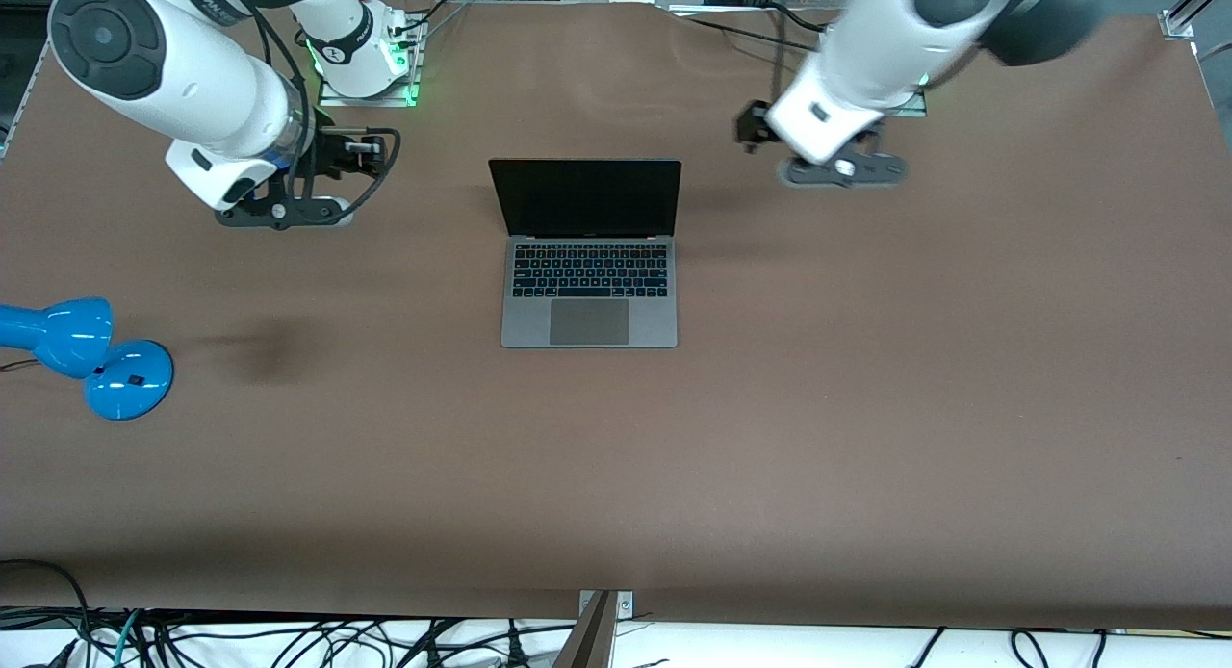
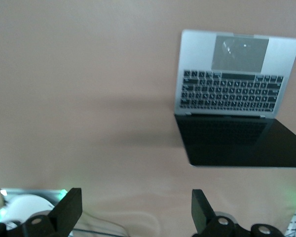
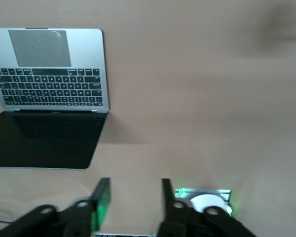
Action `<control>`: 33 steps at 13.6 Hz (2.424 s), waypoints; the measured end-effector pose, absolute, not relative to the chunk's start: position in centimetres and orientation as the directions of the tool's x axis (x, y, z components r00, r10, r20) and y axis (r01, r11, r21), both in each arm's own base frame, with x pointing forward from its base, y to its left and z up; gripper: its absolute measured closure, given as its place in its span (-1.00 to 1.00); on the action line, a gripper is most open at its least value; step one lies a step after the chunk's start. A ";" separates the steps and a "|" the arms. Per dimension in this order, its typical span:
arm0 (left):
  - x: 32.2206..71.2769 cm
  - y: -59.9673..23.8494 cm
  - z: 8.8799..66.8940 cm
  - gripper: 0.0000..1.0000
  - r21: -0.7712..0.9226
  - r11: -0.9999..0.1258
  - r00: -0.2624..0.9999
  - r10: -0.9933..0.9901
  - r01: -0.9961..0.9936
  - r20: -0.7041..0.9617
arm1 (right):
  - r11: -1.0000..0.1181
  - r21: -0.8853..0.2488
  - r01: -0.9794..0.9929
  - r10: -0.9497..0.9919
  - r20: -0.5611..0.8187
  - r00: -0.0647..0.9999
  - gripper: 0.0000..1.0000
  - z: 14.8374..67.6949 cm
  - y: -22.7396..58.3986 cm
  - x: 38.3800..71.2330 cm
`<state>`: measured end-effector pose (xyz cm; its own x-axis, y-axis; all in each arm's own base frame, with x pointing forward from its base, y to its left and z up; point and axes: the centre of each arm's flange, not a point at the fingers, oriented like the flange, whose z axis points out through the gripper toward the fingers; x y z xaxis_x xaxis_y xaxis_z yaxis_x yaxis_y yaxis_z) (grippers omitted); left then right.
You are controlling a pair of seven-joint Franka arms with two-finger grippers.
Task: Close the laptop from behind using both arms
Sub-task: 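Lower both grippers behind the open laptop screen, then push the screen's back with both grippers toward the keyboard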
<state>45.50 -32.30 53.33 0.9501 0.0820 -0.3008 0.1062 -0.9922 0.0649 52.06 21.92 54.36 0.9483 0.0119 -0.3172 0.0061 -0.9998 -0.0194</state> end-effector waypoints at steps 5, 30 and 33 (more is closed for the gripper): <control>43.8 -36.7 49.9 -0.10 0.109 -0.975 0.888 0.128 0.195 -0.441 | -0.991 -0.136 -0.009 0.052 -0.435 0.899 0.84 51.4 24.7 50.8; 41.8 -41.3 34.0 0.98 0.056 -0.957 0.794 0.202 0.284 -0.573 | -0.990 -0.140 0.006 0.108 -0.734 0.671 0.98 33.4 34.6 44.2; 42.5 -41.2 34.0 0.98 0.067 -0.954 0.807 0.208 0.292 -0.553 | -0.990 -0.143 -0.003 0.103 -0.729 0.677 0.98 32.1 34.9 44.1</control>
